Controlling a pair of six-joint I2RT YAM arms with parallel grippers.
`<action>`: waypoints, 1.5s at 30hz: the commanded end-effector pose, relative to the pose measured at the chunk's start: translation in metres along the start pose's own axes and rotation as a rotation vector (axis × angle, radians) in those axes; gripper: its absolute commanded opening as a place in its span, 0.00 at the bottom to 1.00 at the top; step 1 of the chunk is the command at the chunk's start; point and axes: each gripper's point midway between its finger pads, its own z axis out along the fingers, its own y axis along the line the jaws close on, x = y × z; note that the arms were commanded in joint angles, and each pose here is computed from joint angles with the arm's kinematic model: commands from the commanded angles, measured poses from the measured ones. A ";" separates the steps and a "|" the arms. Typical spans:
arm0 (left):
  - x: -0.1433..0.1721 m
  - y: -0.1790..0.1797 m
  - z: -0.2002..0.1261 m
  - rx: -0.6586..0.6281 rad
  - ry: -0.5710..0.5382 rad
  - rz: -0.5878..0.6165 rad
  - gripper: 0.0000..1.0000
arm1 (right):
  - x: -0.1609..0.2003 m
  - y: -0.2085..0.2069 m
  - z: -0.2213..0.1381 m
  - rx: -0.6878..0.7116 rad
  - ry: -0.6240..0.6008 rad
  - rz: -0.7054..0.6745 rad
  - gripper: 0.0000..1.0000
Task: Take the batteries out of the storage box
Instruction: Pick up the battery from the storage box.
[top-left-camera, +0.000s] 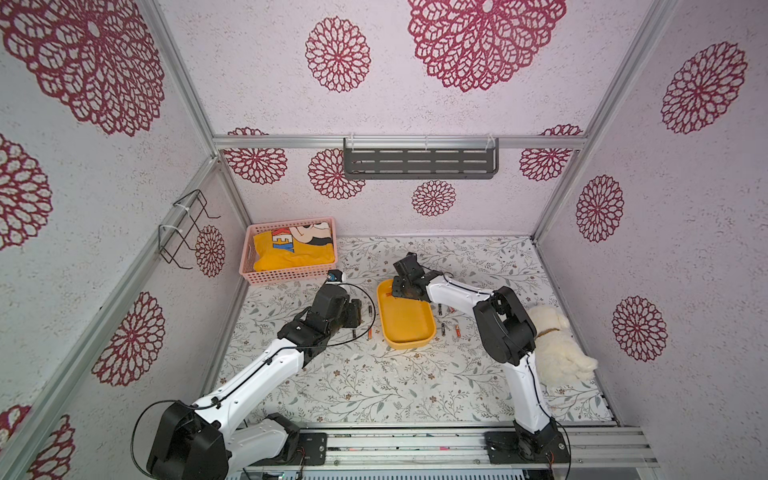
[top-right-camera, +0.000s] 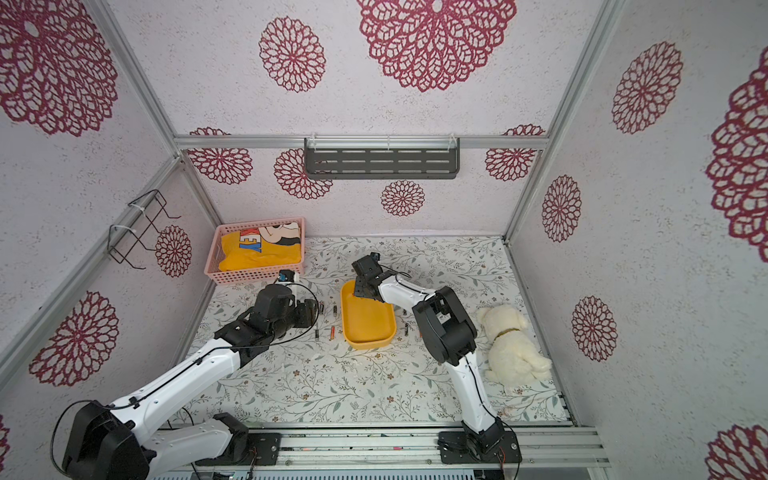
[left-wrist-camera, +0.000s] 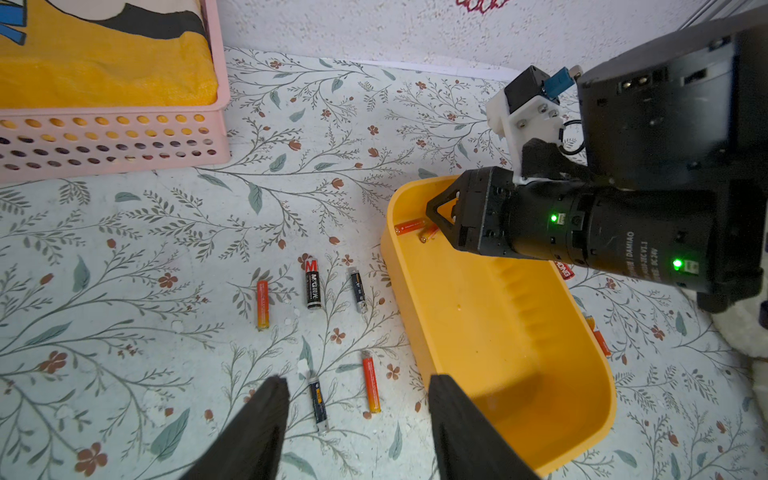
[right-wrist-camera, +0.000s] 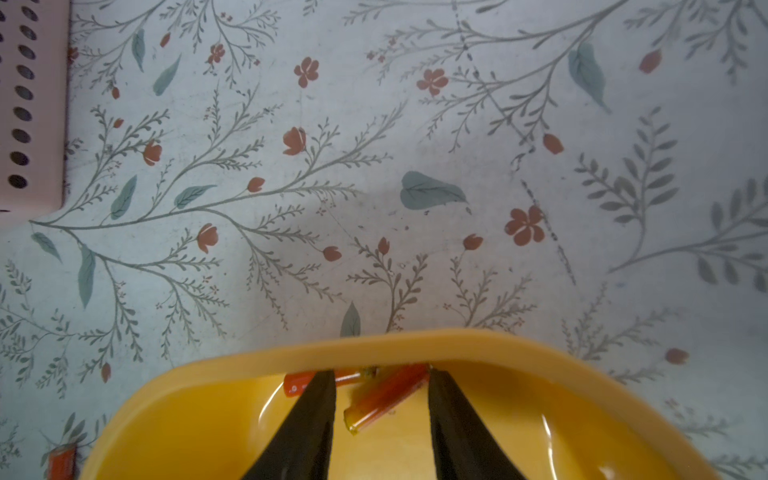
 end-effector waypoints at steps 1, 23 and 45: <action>-0.001 0.002 -0.004 -0.012 -0.012 0.017 0.58 | 0.003 -0.003 0.000 0.027 0.007 0.022 0.42; 0.001 0.002 0.007 -0.032 0.024 0.017 0.59 | 0.024 -0.016 0.010 0.060 0.069 0.009 0.12; -0.016 0.001 0.008 -0.063 0.004 0.034 0.59 | -0.003 0.032 -0.075 -0.262 0.050 -0.037 0.00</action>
